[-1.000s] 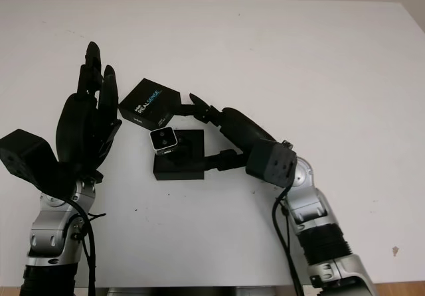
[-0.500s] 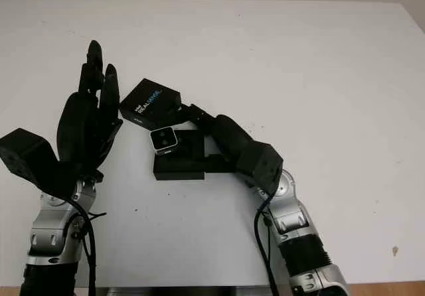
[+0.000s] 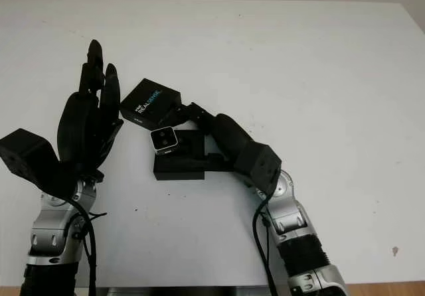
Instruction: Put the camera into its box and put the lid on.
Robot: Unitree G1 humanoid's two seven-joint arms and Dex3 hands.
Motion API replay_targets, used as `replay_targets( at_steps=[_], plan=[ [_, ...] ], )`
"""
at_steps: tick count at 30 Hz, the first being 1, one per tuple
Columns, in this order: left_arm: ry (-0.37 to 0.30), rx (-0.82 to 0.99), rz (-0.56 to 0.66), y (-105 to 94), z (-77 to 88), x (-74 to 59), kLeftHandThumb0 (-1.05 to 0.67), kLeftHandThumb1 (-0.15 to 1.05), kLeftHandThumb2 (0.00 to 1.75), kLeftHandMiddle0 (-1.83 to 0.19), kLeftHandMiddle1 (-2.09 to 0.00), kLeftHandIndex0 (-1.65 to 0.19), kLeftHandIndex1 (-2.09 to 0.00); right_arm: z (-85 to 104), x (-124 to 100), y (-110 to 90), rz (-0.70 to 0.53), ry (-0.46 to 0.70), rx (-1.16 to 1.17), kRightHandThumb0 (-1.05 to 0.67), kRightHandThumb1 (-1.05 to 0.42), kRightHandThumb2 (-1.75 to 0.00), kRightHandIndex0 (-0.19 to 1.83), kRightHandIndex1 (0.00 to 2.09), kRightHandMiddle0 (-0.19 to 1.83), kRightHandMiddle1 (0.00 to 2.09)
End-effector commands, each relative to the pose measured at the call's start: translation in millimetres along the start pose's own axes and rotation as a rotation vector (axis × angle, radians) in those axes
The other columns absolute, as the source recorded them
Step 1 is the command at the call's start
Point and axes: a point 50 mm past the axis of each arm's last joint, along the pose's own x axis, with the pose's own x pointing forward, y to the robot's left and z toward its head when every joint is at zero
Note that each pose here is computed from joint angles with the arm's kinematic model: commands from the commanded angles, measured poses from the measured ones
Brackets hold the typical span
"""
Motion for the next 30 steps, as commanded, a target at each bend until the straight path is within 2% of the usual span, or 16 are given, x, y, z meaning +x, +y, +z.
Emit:
replay_targets(
  at_steps=[1,7,15,30],
  plan=[
    [-0.014,-0.007,-0.002,-1.2,1.5,0.6,-0.8,1.05,0.47,0.19,0.0,0.19,0.0,1.3,-1.5,4.7,-0.009,-0.023,-0.011,-0.58,-0.92,-0.06,0.16,0.09,0.24,1.23],
    [-0.02,-0.007,-0.003,-2.1,2.0,0.3,-0.79,1.05,0.47,0.19,0.0,0.19,0.0,3.1,-2.9,7.3,-0.057,-0.077,-0.071,-0.44,-1.0,-0.07,0.25,0.13,0.33,1.31],
    [-0.032,-0.013,0.005,-2.8,0.3,-0.8,-0.79,1.05,0.46,0.19,0.0,0.19,0.0,2.2,-4.1,8.8,-0.068,-0.107,-0.086,-0.45,-1.0,-0.06,0.29,0.14,0.34,1.43],
    [-0.028,-0.017,0.009,-3.0,-0.5,-2.4,-0.79,1.05,0.45,0.19,0.0,0.19,0.0,-0.6,-5.6,11.4,-0.055,-0.124,-0.095,-0.46,-1.0,-0.05,0.28,0.14,0.34,1.52]
  ],
)
